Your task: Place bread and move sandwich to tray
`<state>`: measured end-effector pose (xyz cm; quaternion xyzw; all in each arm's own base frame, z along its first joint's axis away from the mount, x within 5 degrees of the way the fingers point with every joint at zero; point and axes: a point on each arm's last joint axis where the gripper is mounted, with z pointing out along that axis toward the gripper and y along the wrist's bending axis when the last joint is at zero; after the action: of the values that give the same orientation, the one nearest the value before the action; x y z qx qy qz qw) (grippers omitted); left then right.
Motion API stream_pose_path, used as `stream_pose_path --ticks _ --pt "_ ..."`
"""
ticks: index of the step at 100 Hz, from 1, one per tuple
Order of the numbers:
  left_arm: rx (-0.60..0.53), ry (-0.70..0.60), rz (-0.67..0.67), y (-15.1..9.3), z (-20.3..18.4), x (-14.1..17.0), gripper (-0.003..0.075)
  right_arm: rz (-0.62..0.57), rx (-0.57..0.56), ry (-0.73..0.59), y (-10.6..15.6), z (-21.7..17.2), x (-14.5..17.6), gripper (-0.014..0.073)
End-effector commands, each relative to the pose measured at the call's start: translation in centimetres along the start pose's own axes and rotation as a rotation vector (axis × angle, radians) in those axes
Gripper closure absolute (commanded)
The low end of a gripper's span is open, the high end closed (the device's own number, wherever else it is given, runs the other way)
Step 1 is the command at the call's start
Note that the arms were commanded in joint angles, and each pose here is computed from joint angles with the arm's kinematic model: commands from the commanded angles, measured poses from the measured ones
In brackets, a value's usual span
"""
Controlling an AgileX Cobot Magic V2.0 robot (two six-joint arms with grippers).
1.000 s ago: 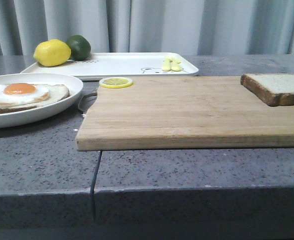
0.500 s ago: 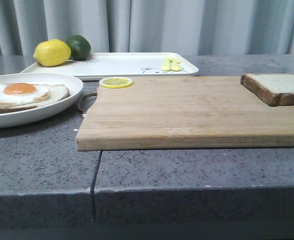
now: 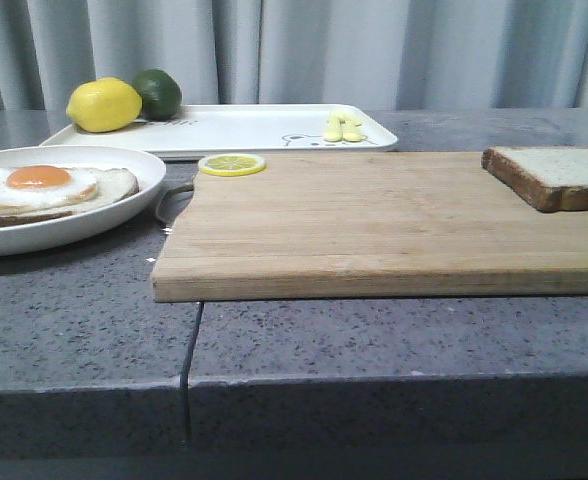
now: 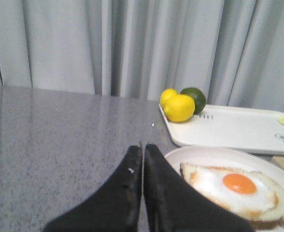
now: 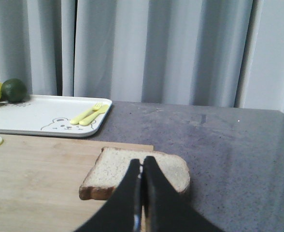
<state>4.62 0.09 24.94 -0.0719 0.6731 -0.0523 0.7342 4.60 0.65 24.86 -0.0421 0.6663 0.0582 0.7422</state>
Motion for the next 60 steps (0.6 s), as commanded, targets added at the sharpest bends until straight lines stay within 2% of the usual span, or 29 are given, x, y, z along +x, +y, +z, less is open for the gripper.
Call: stream_pose_path --ticks 1,33,48,60 --pt "0.018 -0.058 -0.019 -0.6 -0.2 -3.2 0.0739 0.004 0.003 -0.047 0.0 -0.1 -3.5 0.0711" --pt "0.001 0.206 -0.016 -1.8 2.3 -8.4 0.0739 0.004 0.008 0.148 0.1 3.2 -9.5 0.0711" --pt "-0.011 0.356 -0.015 -2.2 3.9 -10.0 0.0739 0.004 0.011 0.302 0.1 5.4 -10.3 0.0711" --pt "-0.017 0.426 -0.015 -2.4 5.0 -10.9 0.0739 0.012 0.01 0.377 0.1 6.7 -10.4 0.0711"
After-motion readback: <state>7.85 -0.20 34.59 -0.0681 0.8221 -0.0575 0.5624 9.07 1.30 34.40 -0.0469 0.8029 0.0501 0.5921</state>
